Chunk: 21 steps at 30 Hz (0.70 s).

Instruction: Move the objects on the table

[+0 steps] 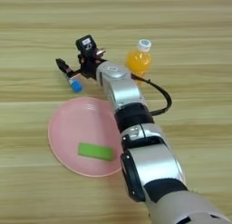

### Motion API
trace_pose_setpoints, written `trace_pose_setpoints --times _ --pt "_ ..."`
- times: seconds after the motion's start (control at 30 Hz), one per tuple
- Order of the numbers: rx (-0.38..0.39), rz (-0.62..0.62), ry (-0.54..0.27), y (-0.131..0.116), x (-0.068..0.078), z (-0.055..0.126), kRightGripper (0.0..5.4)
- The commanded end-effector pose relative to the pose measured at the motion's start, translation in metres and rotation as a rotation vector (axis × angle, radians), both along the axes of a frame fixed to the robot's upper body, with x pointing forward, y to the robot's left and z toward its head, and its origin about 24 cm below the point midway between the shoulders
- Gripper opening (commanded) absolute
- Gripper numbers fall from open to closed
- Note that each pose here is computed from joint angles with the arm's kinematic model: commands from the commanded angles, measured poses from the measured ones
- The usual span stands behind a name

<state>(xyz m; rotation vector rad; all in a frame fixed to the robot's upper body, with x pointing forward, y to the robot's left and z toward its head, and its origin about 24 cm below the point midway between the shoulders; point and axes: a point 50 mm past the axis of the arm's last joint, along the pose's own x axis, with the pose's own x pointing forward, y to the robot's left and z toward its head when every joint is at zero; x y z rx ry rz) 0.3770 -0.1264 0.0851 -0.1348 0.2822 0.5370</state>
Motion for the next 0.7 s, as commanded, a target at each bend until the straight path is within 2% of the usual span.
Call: trace_pose_setpoints --times 0.03,0.33,0.7 --pt "0.005 -0.003 -0.11 0.007 0.018 0.043 5.37" --pt "0.005 0.003 0.0 0.011 0.018 0.021 5.37" --pt "-0.031 -0.034 0.084 0.006 0.016 -0.001 5.37"
